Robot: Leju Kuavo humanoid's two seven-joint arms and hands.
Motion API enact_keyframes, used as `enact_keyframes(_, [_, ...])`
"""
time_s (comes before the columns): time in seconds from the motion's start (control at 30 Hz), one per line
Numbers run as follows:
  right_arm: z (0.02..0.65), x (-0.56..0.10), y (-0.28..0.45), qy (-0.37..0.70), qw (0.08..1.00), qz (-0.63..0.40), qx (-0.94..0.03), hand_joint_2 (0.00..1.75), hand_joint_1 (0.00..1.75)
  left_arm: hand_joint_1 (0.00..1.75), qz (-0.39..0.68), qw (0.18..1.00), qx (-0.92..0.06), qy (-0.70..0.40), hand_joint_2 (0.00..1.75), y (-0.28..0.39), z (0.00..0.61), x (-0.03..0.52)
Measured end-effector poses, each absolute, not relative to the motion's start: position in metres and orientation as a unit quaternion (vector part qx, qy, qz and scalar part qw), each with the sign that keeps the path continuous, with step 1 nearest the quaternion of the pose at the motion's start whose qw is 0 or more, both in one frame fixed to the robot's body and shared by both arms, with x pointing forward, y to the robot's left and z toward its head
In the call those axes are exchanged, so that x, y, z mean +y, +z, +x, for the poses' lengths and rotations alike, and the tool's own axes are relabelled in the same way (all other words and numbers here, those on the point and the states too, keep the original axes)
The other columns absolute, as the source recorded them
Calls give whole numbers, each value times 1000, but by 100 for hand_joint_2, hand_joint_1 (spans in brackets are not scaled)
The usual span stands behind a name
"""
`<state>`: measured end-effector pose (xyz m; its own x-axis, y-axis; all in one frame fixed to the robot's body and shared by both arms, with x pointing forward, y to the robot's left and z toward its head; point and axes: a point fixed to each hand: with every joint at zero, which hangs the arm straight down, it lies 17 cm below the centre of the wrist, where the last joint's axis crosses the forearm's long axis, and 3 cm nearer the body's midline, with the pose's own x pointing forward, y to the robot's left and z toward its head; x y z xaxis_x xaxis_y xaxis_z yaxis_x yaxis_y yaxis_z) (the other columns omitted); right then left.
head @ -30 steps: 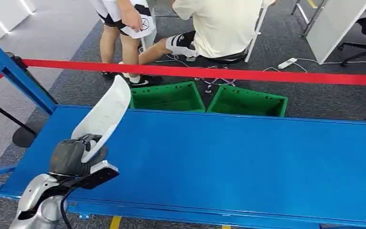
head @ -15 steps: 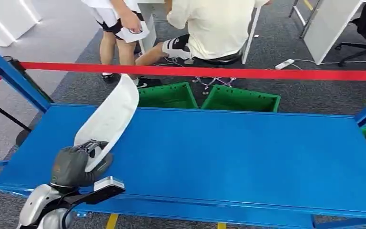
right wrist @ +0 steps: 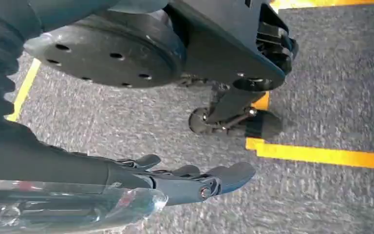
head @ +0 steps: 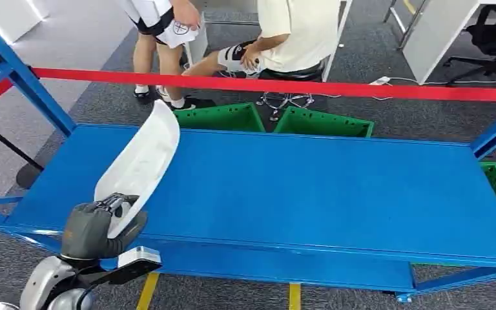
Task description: Take the parts from the cabinet and place them on the table.
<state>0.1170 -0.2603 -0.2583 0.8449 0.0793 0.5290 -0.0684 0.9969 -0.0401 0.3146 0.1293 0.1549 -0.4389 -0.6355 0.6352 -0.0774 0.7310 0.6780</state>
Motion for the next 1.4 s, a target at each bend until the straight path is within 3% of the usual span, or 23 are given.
enact_keyframes(1.4, [117, -275, -259, 4, 962, -24, -273, 175, 0, 175, 183, 421, -864, -206, 175, 196, 295, 112])
